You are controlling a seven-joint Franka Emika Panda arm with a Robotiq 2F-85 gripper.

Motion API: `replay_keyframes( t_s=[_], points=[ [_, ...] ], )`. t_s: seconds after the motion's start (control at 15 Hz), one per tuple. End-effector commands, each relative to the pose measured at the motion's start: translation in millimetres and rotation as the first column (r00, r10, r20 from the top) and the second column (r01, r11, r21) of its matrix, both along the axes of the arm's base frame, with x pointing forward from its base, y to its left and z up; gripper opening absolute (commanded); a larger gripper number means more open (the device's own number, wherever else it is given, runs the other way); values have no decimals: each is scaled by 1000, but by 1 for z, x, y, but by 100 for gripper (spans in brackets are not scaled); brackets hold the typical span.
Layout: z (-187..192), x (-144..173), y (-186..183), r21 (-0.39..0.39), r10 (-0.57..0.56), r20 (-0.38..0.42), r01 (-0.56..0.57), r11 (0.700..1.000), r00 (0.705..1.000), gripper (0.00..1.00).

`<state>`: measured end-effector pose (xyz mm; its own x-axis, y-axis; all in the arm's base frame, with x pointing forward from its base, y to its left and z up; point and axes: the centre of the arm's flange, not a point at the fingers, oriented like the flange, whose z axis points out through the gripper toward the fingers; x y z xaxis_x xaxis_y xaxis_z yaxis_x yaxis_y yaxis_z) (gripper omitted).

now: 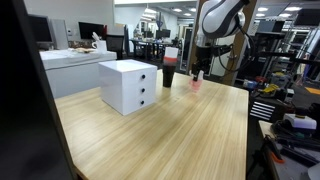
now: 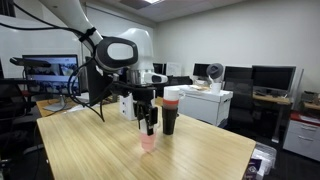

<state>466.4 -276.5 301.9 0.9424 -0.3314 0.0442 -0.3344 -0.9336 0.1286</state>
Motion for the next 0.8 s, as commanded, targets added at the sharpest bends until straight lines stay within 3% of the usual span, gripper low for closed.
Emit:
replay_keyframes(
  t_s=[0.0,0.33,0.73],
  points=[
    [45,-5,-4,-1,52,-82,-52,999,995,42],
    [99,10,-1,19,54,-117,-53,998,992,42],
    [163,45,5,43,38,-70,-35,998,997,42]
  ],
)
